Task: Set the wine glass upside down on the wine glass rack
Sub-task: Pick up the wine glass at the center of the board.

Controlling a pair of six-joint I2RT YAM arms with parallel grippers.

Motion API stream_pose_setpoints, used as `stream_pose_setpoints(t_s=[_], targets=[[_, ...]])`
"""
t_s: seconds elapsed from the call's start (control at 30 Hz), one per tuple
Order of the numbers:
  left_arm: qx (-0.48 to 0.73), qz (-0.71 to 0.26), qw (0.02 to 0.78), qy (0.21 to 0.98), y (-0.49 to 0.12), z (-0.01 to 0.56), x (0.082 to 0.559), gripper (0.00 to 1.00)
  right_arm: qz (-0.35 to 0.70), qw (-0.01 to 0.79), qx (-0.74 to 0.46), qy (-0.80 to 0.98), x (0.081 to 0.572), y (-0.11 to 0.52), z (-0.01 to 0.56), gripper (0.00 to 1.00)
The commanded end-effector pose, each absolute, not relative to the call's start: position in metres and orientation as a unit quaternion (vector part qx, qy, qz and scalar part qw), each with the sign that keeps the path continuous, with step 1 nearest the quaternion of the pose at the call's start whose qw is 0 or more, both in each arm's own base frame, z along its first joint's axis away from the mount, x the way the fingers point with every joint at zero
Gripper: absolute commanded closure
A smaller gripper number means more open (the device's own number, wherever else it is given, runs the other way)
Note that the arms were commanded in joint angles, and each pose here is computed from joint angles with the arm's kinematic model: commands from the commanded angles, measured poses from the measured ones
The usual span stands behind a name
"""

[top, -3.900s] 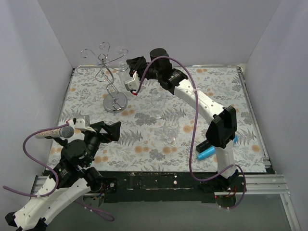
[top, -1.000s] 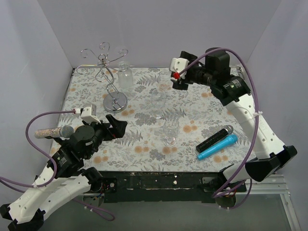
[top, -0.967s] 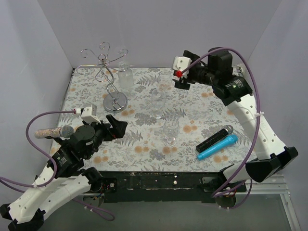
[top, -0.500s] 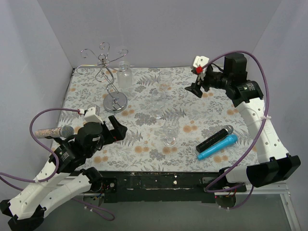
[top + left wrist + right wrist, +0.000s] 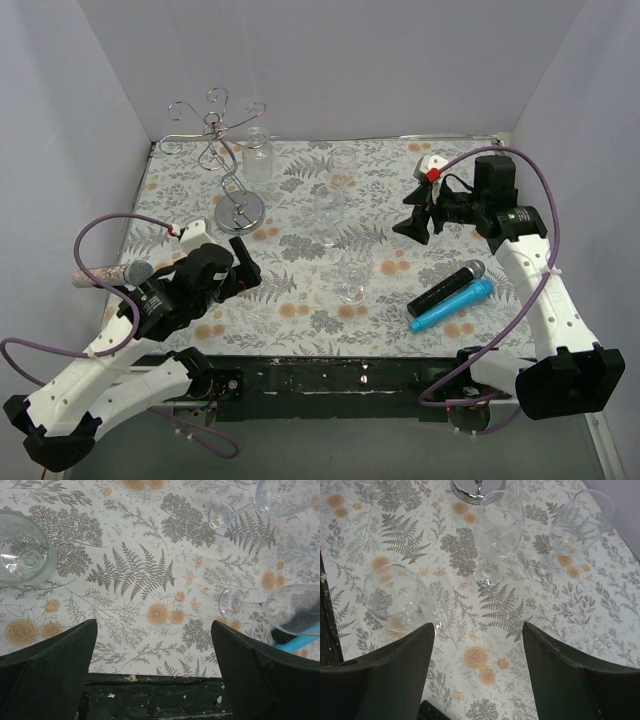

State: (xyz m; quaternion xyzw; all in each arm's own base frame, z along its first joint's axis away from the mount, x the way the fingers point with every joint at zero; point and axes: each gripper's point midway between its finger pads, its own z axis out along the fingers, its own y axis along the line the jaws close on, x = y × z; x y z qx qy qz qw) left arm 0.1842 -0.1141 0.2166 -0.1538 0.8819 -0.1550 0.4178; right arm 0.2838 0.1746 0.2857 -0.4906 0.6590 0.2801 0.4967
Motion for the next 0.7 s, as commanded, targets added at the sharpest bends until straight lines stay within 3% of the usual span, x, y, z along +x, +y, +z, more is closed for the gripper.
stream_pose_setpoints(t_s=[0.0,0.67], targets=[[-0.188,-0.108,0.418,0.882,-0.1,0.212,0.188,0.02,0.317,0.511,-0.481,0.638,0.27,0.173,0.29,0.22],[-0.217,-0.085,0.431,0.872,-0.098,0.181,0.203,0.02,0.362,0.505,-0.452,0.64,0.262,0.148,0.246,0.26]])
